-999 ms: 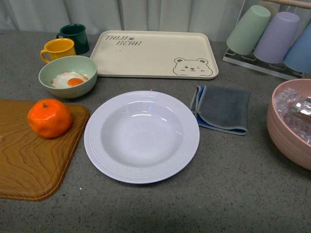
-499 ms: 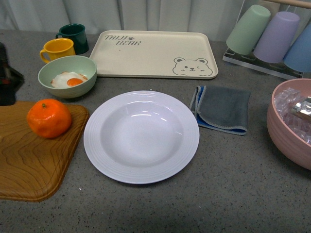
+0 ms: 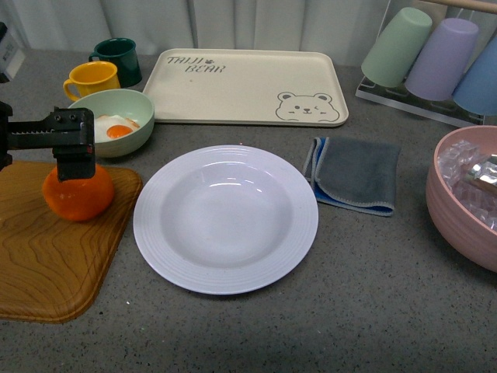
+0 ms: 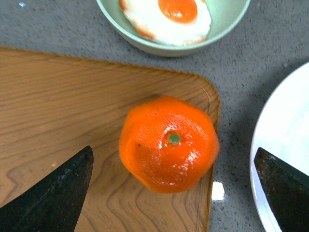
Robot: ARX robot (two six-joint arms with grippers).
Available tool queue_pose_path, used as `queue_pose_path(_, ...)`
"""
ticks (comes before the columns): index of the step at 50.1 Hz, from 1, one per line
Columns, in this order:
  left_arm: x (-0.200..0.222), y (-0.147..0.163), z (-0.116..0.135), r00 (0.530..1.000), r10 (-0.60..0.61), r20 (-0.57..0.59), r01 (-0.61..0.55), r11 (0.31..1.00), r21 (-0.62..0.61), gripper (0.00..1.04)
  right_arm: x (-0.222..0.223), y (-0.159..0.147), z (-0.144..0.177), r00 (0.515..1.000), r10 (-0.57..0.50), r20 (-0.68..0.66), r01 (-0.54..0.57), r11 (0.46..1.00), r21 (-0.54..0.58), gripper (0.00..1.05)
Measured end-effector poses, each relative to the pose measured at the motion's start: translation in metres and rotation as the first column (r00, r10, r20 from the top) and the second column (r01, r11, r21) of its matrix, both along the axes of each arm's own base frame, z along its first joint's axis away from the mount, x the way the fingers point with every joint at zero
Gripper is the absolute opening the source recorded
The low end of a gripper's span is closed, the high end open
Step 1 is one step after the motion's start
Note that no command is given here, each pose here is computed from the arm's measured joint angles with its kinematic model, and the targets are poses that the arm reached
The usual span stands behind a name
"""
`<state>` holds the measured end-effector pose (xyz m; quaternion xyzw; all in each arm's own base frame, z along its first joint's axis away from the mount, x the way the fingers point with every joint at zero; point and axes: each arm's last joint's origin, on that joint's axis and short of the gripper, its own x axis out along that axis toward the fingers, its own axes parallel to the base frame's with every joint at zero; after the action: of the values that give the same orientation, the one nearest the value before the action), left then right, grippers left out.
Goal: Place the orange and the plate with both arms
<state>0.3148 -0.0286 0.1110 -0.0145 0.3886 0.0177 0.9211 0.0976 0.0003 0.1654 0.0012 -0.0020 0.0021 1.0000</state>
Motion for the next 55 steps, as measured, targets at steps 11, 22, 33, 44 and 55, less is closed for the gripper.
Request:
queue_pose_path(11, 0.007, -0.002, -0.011, 0.998, -0.002, -0.061, -0.001, 0.999, -0.044, 0.98, 0.000, 0.000, 0.000, 1.000, 0.000, 0.000, 0.000, 1.000, 0.000, 0.95)
queue_pose_path(22, 0.014, 0.002, -0.021, 0.996, 0.020, -0.092, -0.025, 0.998, -0.053, 0.98, 0.000, 0.000, 0.000, 1.000, 0.000, 0.000, 0.000, 1.000, 0.000, 0.95)
queue_pose_path(33, 0.017, 0.009, -0.022, 0.993, 0.070, -0.094, -0.073, 0.997, -0.028, 0.63, 0.000, 0.000, 0.000, 1.000, 0.000, 0.000, 0.000, 1.000, 0.000, 0.95)
queue_pose_path(44, 0.013, -0.007, 0.011, 0.999, 0.034, -0.004, -0.034, 0.995, -0.099, 0.46, 0.000, 0.000, 0.000, 1.000, 0.000, 0.000, 0.000, 1.000, 0.000, 0.95)
queue_pose_path(55, 0.001, -0.070, 0.032, 0.986, -0.141, 0.088, 0.152, 0.980, -0.128, 0.45, 0.000, 0.000, 0.000, 1.000, 0.000, 0.000, 0.000, 1.000, 0.000, 0.95)
